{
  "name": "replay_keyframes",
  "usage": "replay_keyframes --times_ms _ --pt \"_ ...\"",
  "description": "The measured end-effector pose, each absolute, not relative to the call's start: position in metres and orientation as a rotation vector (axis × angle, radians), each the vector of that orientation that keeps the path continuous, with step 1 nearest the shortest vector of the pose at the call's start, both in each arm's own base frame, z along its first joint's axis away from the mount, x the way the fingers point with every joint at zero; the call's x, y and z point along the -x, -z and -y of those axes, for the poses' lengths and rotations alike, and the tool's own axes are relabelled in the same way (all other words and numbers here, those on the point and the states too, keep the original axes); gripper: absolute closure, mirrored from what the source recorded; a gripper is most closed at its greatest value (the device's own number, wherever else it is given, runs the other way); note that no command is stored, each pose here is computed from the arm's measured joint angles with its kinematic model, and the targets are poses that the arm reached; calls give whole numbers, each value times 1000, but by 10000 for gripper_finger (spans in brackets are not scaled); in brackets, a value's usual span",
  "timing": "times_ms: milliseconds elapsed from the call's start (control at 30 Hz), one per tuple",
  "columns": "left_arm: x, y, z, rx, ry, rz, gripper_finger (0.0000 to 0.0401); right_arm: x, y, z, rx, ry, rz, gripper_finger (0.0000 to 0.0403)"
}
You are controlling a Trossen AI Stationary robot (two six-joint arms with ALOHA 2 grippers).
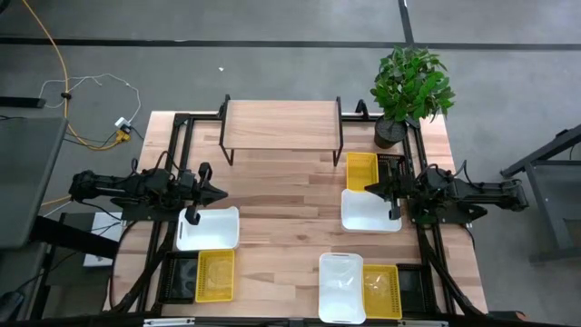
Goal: Stack baskets on shelf by color
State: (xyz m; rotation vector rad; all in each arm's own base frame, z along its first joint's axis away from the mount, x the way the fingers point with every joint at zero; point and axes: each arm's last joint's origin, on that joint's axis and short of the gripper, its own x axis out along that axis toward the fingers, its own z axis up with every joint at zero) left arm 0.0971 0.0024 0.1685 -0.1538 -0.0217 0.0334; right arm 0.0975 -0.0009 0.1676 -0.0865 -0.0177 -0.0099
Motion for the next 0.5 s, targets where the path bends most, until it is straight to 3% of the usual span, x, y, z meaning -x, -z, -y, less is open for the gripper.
replay_keyframes --times_ms 267,500 --pt "-97 -168 -2 154 -33 21 400 -97 -175 2 86 37 88 402" --pt "-97 -168 -2 154 -33 22 400 -82 -218 2 -49 41 571 402"
